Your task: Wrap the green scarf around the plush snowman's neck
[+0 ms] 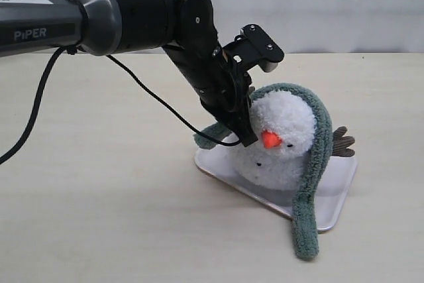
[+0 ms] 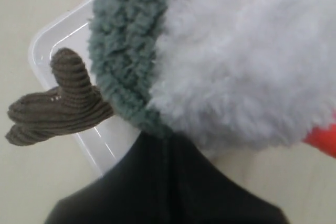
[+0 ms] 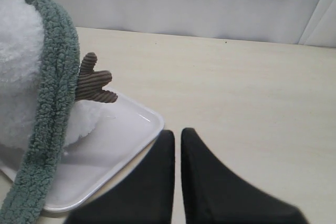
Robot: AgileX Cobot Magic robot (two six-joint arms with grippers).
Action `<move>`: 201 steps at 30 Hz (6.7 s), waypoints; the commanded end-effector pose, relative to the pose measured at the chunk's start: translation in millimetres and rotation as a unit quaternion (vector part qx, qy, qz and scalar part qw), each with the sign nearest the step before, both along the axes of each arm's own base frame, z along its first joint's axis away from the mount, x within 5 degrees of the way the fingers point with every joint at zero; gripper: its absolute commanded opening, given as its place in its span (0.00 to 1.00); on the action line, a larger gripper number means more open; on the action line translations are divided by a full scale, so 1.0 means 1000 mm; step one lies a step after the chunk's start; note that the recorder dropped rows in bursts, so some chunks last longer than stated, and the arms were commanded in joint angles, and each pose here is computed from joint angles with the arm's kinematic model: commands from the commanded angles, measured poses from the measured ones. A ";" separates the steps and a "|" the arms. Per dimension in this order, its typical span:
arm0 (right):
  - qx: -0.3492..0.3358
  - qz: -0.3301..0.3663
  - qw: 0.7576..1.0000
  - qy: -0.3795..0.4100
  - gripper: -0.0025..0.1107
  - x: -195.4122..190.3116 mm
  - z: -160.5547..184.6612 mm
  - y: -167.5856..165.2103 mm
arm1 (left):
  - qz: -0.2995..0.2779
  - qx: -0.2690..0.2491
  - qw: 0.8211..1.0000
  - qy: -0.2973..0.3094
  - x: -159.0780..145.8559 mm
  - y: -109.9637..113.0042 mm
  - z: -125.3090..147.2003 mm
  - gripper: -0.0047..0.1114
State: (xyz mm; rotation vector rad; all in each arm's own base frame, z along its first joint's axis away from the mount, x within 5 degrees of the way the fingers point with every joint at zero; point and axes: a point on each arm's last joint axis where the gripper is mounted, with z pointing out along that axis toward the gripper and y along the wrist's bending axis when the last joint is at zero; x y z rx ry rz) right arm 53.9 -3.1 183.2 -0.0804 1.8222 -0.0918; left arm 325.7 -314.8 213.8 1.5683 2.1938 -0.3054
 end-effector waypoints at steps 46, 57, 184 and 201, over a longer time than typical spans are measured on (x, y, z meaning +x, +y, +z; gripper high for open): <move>-0.003 0.002 1.000 -0.001 0.06 0.000 -0.001 0.000 | -0.027 -0.183 0.973 -0.134 -0.033 -0.047 0.070 0.04; -0.003 0.002 1.000 -0.001 0.06 0.000 -0.001 0.000 | -0.038 -0.200 0.962 -0.184 -0.042 -0.048 0.090 0.04; 0.023 0.309 0.932 0.188 0.06 0.270 0.093 0.062 | 0.040 -0.370 0.823 -0.428 -0.257 0.242 0.159 0.04; -0.011 0.257 0.934 0.249 0.06 0.278 0.069 0.051 | 0.039 -0.368 0.825 -0.426 -0.258 0.242 0.159 0.04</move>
